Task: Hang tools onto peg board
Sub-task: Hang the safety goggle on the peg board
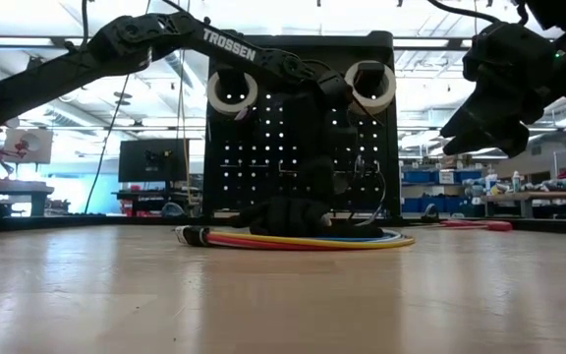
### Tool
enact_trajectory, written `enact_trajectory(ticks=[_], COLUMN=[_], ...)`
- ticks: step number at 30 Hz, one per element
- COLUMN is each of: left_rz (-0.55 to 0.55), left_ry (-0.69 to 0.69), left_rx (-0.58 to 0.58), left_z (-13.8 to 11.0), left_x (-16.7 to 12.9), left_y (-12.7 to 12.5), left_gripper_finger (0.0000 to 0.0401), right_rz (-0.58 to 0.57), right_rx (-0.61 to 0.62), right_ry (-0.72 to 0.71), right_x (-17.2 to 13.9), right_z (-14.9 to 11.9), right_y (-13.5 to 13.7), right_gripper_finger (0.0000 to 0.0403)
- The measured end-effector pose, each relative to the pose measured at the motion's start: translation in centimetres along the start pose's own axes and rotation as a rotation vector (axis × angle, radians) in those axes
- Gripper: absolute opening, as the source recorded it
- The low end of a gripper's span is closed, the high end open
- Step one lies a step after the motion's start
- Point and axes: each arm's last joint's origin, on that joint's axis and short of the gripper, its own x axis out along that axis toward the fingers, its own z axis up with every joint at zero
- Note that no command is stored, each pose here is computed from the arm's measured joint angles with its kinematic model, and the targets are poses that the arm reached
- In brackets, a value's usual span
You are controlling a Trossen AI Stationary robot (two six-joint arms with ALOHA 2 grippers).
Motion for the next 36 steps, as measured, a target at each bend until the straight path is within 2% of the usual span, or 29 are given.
enact_trajectory(ticks=[3,11,16,22,27,36], left_rz=[-0.022,-0.055,-0.046,-0.022,-0.101,-0.108], left_ry=[-0.021,-0.083,-0.057,-0.056,-0.07,-0.078], left_rx=[-0.033,-0.029,-0.041,-0.07,-0.135,-0.218], left_z=[-0.4,-0.2,-0.3,-0.1,-0.4,-0.3], left_x=[0.1,0.2,1.6,1.2,1.2,1.2], left_y=[0.4,0.4,0.0,0.4,0.1,0.2], left_gripper_finger=[0.0094,0.0094,0.0094,0.0094,0.0094,0.0099], right_rz=[0.0,0.001,0.006,0.009,0.02,0.03], right_rx=[0.0,-0.001,0.007,0.01,0.013,0.039], right_ry=[0.0,0.001,0.005,0.007,0.011,0.017], right_x=[0.0,0.0,0.0,0.0,0.0,0.0], right_z=[0.0,0.0,0.0,0.0,0.0,0.0], right_y=[0.0,0.0,0.0,0.0,0.1,0.1], right_gripper_finger=[0.0213,0.0213,0.0213,0.0213,0.0213,0.0213])
